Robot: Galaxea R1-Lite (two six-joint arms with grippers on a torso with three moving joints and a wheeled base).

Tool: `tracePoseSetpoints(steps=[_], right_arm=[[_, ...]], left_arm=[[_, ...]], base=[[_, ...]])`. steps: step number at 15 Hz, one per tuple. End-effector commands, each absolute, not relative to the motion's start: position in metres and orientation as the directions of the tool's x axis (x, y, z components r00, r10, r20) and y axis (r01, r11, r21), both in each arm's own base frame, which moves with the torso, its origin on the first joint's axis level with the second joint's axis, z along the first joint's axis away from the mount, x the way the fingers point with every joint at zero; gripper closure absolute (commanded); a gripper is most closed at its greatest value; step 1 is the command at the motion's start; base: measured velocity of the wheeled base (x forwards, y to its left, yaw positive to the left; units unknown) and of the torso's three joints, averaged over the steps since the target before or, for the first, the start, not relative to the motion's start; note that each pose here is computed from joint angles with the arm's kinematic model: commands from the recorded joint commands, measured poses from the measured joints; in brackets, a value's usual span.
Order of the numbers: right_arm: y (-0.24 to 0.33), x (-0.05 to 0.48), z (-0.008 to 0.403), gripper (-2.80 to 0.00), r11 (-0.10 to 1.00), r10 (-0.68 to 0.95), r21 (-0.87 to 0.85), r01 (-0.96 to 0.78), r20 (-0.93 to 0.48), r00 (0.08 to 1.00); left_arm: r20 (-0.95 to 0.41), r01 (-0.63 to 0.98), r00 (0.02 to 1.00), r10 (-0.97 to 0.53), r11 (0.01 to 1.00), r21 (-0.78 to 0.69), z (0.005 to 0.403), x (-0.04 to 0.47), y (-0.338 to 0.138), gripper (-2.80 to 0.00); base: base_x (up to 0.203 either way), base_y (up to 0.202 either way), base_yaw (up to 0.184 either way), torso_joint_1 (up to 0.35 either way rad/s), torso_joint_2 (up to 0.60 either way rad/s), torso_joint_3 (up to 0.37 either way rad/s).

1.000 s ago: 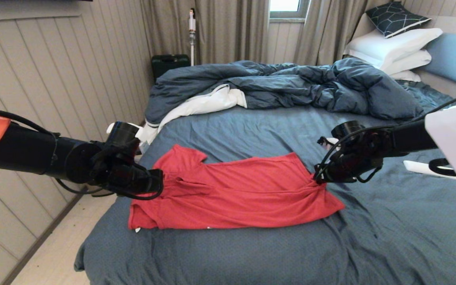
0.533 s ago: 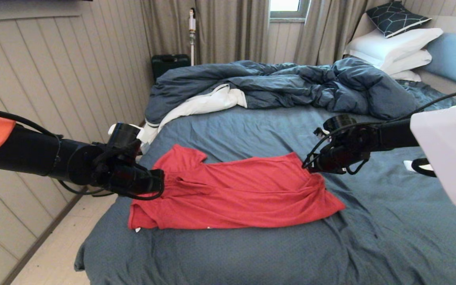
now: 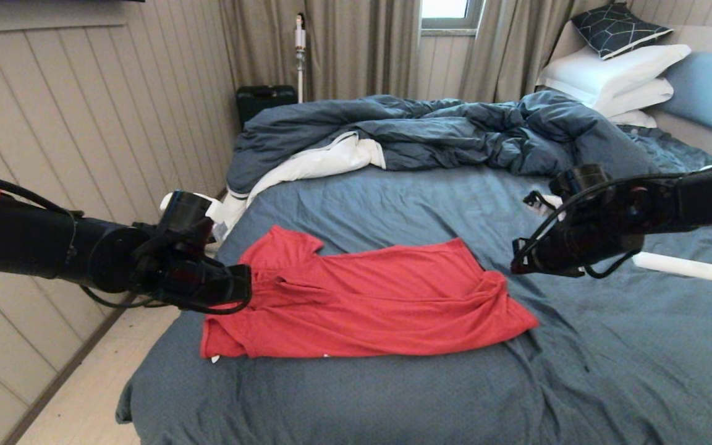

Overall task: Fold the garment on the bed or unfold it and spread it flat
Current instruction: Fold the red T-shirt

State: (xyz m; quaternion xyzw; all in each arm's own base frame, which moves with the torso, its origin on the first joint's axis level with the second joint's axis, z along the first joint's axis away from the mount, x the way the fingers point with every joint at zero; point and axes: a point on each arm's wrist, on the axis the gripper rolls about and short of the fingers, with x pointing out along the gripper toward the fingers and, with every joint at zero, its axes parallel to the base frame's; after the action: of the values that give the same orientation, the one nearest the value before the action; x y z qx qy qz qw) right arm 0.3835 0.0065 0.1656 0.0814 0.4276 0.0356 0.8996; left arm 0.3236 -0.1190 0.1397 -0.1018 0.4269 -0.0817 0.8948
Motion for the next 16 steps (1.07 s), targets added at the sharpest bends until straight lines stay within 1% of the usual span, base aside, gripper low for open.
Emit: tracePoseSetpoints(steps=[1, 4, 8, 12, 16], right_arm=[[0.001, 0.359, 0.171, -2.8, 0.986, 0.129, 0.167, 0.003, -0.774, 0.62], [0.0, 0.355, 0.152, -2.8, 0.989, 0.134, 0.15, -0.019, -0.815, 0.563], [0.003, 0.367, 0.125, -2.8, 0.989, 0.137, 0.149, -0.017, -0.851, 0.506], [0.011, 0.378, 0.109, -2.8, 0.988, 0.149, 0.151, -0.035, -0.864, 0.481], [0.017, 0.383, 0.102, -2.8, 0.987, 0.156, 0.153, -0.046, -0.868, 0.472]], left_arm=[[-0.741, 0.061, 0.628, -0.238, 0.964, -0.258, 0.145, 0.318, -0.118, 0.0], [-0.749, 0.064, 0.618, -0.24, 0.965, -0.256, 0.141, 0.316, -0.119, 0.0], [-0.758, 0.062, 0.608, -0.237, 0.966, -0.252, 0.137, 0.317, -0.119, 0.0], [-0.764, 0.06, 0.601, -0.236, 0.966, -0.251, 0.133, 0.319, -0.119, 0.0], [-0.772, 0.059, 0.591, -0.233, 0.967, -0.247, 0.128, 0.32, -0.12, 0.0]], base=[[0.0, 0.0, 0.0, 0.0, 0.0, 0.0], [0.0, 0.0, 0.0, 0.0, 0.0, 0.0], [0.0, 0.0, 0.0, 0.0, 0.0, 0.0], [0.0, 0.0, 0.0, 0.0, 0.0, 0.0], [0.0, 0.0, 0.0, 0.0, 0.0, 0.0]])
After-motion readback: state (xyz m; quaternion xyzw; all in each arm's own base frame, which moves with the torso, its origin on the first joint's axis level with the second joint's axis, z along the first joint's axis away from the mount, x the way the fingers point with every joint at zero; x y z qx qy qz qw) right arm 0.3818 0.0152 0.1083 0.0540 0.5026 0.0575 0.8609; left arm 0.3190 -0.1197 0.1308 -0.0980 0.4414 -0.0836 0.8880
